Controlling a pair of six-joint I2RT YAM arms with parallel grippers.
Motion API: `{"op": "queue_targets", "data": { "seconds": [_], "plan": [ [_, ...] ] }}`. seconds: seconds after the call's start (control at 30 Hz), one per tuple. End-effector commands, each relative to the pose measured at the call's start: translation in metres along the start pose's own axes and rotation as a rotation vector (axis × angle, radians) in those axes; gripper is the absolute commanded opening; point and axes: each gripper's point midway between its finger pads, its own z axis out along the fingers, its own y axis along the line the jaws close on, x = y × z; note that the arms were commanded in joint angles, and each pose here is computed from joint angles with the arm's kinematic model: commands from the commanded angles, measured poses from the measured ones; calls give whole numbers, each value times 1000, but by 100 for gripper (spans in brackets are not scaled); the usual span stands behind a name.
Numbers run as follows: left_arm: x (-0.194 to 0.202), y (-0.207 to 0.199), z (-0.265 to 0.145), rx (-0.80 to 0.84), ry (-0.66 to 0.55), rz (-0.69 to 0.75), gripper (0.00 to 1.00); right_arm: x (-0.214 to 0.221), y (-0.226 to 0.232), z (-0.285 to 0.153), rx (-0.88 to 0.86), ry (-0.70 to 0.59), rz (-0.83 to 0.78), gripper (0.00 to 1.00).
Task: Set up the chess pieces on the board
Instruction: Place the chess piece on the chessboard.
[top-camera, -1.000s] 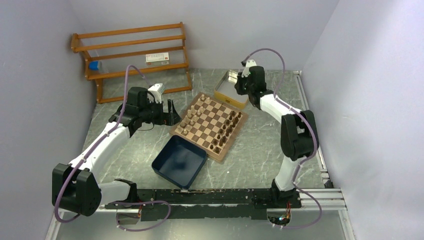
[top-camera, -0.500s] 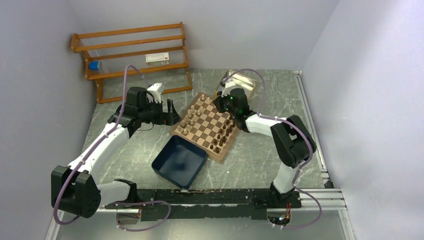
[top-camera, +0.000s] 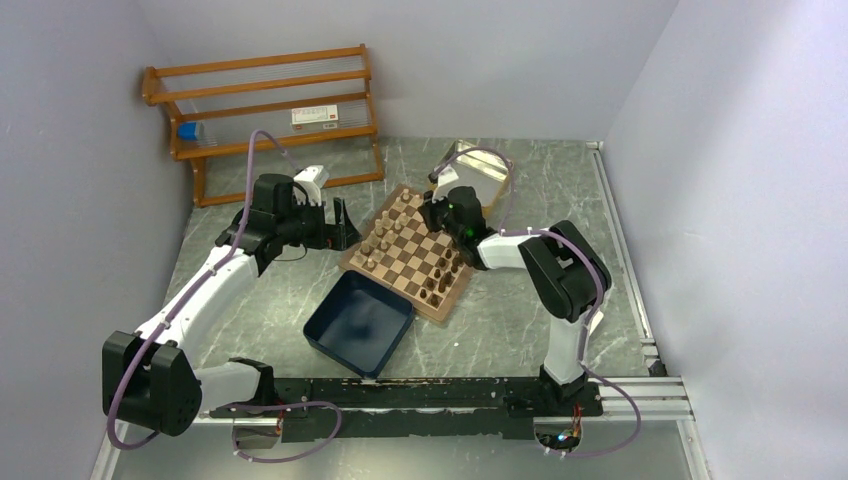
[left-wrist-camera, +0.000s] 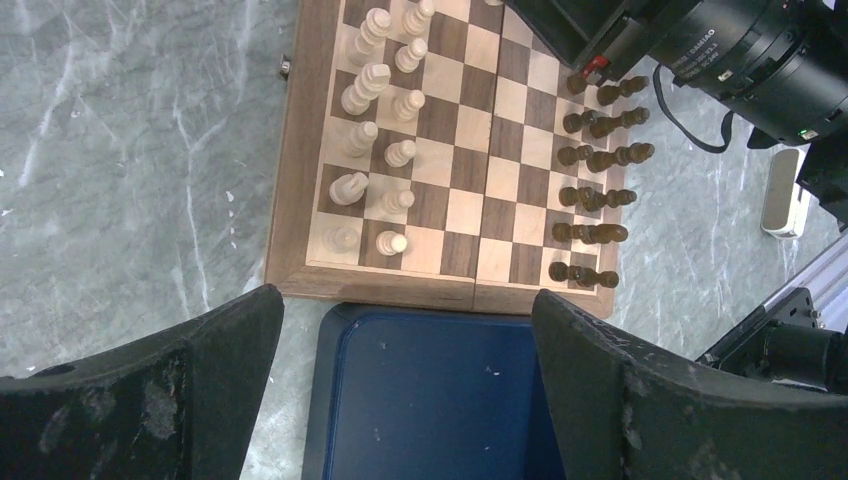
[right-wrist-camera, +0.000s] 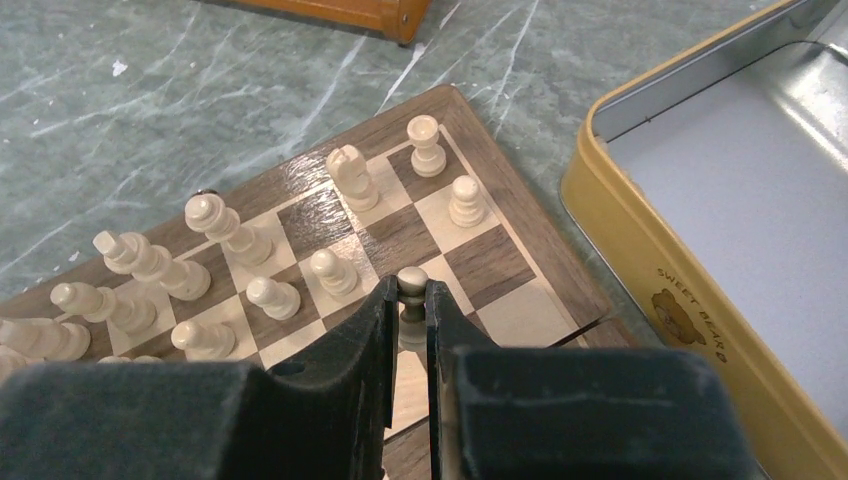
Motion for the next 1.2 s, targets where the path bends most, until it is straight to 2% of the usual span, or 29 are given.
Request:
{"op": "queue_targets", "data": {
  "seconds": [0.0,0.43,0.63,0.83,1.17],
  "plan": [
    [-8,6,-5,-25,-37,16,99,-8,2,6,4,-31,-44,16],
    [-10,3,-7,-15,-46,22,99,5,2,9,5,12,-66,22],
    [-10,3,-7,-18,-44,21,99,1,2,9,4,18,-66,30],
    [-11,3,-8,-23,-49,23,99,-1,2,8,3,34,-66,30],
    [-10,2,-7,-13,-47,21,99,-1,-1,4,25,206,-63,39]
  ]
}}
